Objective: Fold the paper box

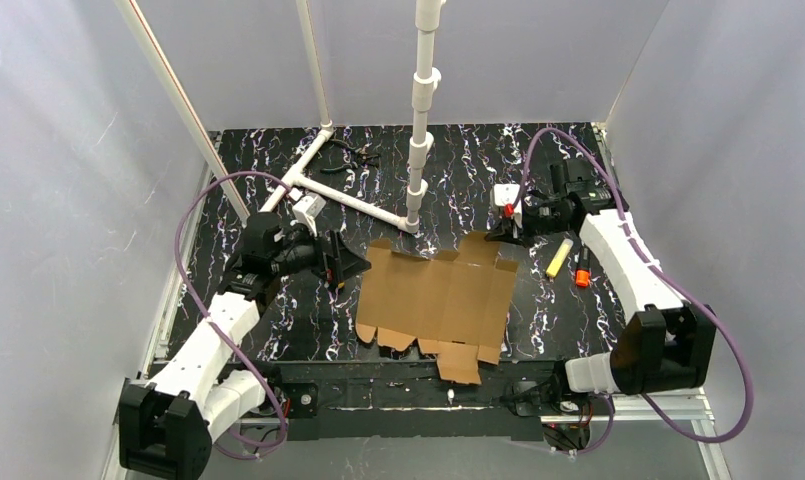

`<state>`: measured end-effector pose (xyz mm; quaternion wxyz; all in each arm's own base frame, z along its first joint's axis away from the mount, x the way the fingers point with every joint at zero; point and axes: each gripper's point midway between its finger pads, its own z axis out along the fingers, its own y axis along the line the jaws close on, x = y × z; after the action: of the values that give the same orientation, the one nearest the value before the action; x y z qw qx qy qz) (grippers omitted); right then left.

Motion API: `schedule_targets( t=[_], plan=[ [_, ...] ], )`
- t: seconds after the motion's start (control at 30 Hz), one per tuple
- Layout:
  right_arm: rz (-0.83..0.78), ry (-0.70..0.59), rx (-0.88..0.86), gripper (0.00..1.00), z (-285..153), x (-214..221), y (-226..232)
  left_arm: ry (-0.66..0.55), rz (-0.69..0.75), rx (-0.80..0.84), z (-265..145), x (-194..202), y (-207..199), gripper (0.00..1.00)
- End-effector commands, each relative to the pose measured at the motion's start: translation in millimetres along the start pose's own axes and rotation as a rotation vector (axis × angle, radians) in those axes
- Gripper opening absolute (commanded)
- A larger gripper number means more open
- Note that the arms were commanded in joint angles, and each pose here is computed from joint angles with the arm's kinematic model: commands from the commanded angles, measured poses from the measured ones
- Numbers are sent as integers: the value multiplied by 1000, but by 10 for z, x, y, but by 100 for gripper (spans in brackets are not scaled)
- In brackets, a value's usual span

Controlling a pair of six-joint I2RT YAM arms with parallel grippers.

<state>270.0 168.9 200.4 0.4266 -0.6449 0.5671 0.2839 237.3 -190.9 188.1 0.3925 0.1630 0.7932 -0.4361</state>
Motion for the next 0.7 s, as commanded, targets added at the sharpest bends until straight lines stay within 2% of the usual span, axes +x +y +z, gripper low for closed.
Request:
schedule_targets(
  t=[0.0, 0.37, 0.6, 0.67],
  plan=[
    [-71, -43, -2, 1, 56, -180, -198, 30, -7, -8, 56, 36, 72, 99],
    [-68, -62, -3, 1, 98, -184, -258, 118, -124, 5, 213, 257, 215, 99],
    [-48, -71, 5, 1, 85, -245, -327, 157, -181, 124, 312, 289, 79, 99],
    [-28, -70, 19, 1, 82, -257, -383, 169, -198, 149, 361, 324, 51, 95]
  ],
)
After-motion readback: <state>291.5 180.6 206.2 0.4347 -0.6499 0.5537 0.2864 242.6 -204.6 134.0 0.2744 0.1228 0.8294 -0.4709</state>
